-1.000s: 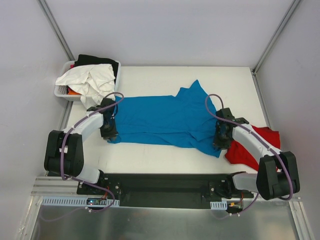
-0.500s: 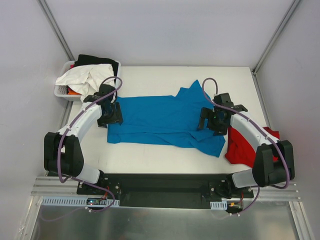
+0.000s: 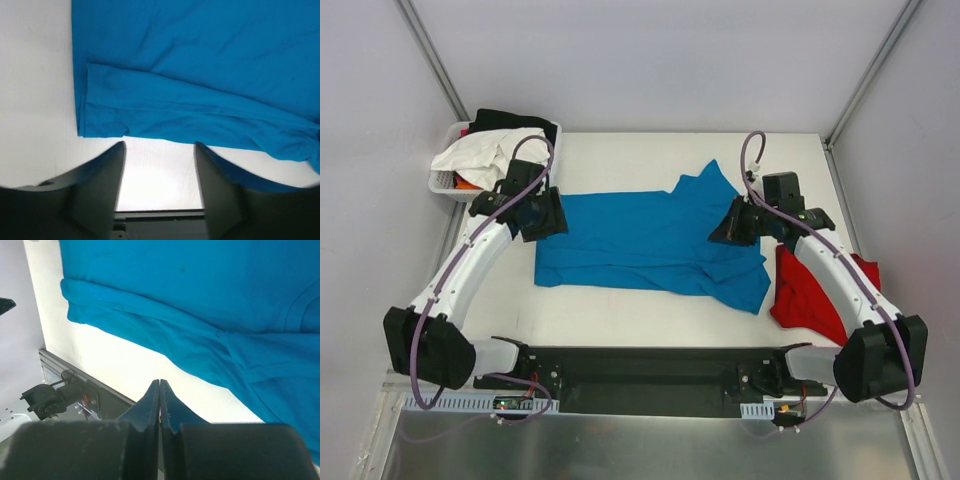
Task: Fold and stack the t-shirts
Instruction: Fold the tshirt
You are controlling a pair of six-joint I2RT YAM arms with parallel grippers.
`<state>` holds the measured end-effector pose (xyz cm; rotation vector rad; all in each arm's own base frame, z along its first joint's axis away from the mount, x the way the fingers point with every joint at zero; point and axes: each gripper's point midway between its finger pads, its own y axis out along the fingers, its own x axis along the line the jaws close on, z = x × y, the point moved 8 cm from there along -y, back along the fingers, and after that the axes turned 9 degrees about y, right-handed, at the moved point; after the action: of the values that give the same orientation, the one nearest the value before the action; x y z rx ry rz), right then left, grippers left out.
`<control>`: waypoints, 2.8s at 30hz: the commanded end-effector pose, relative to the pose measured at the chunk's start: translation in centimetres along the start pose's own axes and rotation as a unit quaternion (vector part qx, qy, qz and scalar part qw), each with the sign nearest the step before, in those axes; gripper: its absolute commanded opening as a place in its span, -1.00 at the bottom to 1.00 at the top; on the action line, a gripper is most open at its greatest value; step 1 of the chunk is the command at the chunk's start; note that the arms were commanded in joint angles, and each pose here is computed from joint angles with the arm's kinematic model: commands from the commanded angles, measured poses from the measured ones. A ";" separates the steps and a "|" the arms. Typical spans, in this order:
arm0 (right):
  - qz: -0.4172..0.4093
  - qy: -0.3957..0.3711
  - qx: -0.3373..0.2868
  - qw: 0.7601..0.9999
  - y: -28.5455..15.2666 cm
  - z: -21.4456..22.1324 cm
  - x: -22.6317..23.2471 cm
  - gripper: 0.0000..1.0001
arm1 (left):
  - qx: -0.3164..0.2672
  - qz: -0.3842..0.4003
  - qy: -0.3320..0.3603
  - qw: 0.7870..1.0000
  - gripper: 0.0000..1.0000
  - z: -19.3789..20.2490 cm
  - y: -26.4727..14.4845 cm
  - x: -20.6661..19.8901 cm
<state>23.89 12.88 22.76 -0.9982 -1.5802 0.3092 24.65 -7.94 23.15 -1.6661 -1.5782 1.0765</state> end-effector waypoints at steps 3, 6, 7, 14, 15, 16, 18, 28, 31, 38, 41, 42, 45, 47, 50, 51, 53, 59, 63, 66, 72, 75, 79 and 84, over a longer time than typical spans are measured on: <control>0.038 -0.078 -0.081 0.993 -6.8 0.9 2.7 -0.55 | -0.095 0.061 -0.021 0.993 -0.40 -0.2 -6.5 -0.7; 0.125 -0.119 -0.243 0.955 -13.4 1.7 2.7 0.72 | -0.160 0.056 -0.027 0.985 -0.33 0.5 -10.0 0.0; 0.151 -0.115 -0.283 0.940 -14.6 2.0 1.7 0.71 | -0.171 0.046 -0.028 0.984 -0.29 0.8 -10.4 0.3; 0.258 -0.090 -0.205 0.940 -12.4 3.1 -1.5 -0.98 | -0.099 -0.027 -0.032 0.994 -0.25 3.7 -9.5 2.2; 0.273 -0.096 -0.202 0.936 -12.4 3.2 -1.7 -0.98 | -0.091 -0.038 -0.033 0.995 -0.24 4.1 -9.6 2.5; 0.325 -0.104 -0.222 0.913 -13.2 3.1 -2.5 -0.98 | -0.093 -0.059 -0.035 0.993 -0.22 4.3 -9.6 2.9; 0.371 -0.137 -0.240 0.887 -13.8 3.3 -3.0 -0.98 | -0.107 -0.083 -0.029 0.990 -0.14 4.5 -10.2 3.7; 0.476 -0.176 -0.178 0.843 -13.2 4.5 -5.9 -0.98 | -0.090 -0.262 0.011 0.961 0.29 5.1 -11.1 7.4; 0.414 -0.178 -0.135 0.883 -10.2 5.2 -6.1 -0.98 | -0.038 -0.248 0.012 0.968 0.87 5.9 -8.7 7.0; 0.382 -0.166 -0.056 0.907 -3.8 4.1 -5.8 0.33 | 0.029 -0.135 0.017 0.990 0.99 4.6 -2.8 3.9; 0.352 -0.168 -0.044 0.920 -1.8 2.9 -5.0 0.73 | 0.047 -0.122 0.017 0.991 0.85 2.8 -0.7 3.0; 0.340 -0.166 -0.034 0.925 -1.1 2.6 -4.8 0.82 | 0.049 -0.121 0.018 0.991 0.54 2.3 -0.1 2.7; 0.347 -0.164 -0.011 0.923 1.0 1.2 -4.8 0.73 | 0.065 -0.113 0.023 0.991 0.37 1.0 1.9 2.1; 0.343 -0.163 -0.001 0.925 2.0 0.7 -4.8 0.59 | 0.070 -0.103 0.029 0.992 0.43 0.1 2.9 1.6; 0.343 -0.162 0.006 0.925 3.3 -0.1 -4.6 0.59 | 0.070 -0.089 0.031 0.993 0.44 -0.8 3.7 1.1; 0.339 -0.162 0.005 0.927 3.6 -0.5 -4.2 0.59 | 0.070 -0.086 0.031 0.993 0.44 -1.0 3.8 1.0; 0.348 -0.157 0.030 0.924 4.9 -0.6 -4.7 0.53 | 0.073 -0.080 0.033 0.994 0.44 -1.3 4.1 0.7; 0.329 -0.116 0.068 0.935 7.2 1.4 -5.9 0.49 | 0.076 -0.062 0.042 0.994 0.45 -1.8 4.2 0.3; 0.316 -0.099 0.078 0.940 7.8 2.7 -6.5 0.48 | 0.078 -0.056 0.044 0.994 0.44 -1.8 4.3 0.2; 0.311 -0.095 0.075 0.943 7.3 3.4 -6.6 0.47 | 0.076 -0.055 0.049 0.994 0.44 -2.1 4.2 0.1; 0.303 -0.091 0.067 0.946 6.3 4.4 -6.2 0.47 | 0.073 -0.052 0.050 0.995 0.45 -2.5 4.1 0.0; 0.313 -0.095 0.073 0.942 7.0 4.4 -6.7 0.37 | 0.078 -0.050 0.048 0.995 0.45 -2.3 4.2 0.0; 0.319 -0.101 0.074 0.940 7.6 4.0 -6.7 -0.64 | 0.077 -0.051 0.047 0.995 0.46 -1.8 3.8 0.1; 0.313 -0.097 0.080 0.941 7.9 4.1 -6.6 -0.08 | 0.073 -0.063 0.052 0.994 0.48 -1.1 3.3 0.6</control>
<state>22.71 13.49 11.39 -1.3584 -1.3235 1.0092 28.40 -7.93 20.06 -1.4733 -1.4803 1.0338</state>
